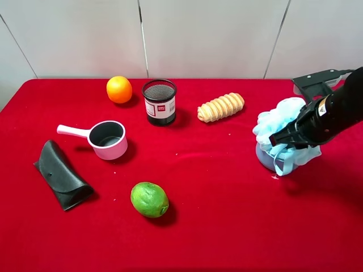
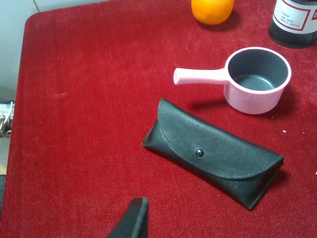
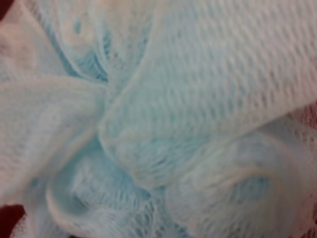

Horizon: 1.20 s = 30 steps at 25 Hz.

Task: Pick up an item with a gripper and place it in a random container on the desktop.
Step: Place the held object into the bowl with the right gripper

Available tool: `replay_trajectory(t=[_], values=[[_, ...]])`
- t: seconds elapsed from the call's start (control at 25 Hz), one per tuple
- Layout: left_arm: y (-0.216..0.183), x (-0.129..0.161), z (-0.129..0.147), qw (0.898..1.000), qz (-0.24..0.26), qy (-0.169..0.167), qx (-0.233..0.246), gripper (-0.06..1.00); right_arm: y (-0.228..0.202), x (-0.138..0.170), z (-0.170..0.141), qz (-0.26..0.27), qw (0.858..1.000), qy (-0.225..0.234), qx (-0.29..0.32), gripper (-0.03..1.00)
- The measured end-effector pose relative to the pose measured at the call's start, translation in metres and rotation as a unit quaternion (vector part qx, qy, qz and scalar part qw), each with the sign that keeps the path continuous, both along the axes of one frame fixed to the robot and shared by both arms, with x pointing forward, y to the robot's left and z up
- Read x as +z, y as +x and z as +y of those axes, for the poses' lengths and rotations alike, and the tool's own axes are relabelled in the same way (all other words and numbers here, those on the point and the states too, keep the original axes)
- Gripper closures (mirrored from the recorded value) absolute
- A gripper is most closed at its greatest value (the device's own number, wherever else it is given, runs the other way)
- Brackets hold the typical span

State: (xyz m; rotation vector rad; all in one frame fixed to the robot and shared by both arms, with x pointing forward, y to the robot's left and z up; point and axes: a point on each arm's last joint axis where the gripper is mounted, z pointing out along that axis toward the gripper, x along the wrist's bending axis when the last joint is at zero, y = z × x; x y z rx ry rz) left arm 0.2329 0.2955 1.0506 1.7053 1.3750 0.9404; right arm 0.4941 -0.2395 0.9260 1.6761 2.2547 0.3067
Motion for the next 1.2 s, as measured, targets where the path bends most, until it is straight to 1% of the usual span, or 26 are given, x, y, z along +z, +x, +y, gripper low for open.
replay_trajectory(t=[0.92, 1.2], values=[[0.0, 0.0, 0.0, 1.0, 0.0, 0.0, 0.0, -0.04, 0.011, -0.031, 0.005, 0.018, 1.0, 0.007, 0.007, 0.75], [0.0, 0.0, 0.0, 1.0, 0.0, 0.0, 0.0, -0.04, 0.011, -0.033, 0.006, 0.019, 1.0, 0.009, 0.006, 0.75]])
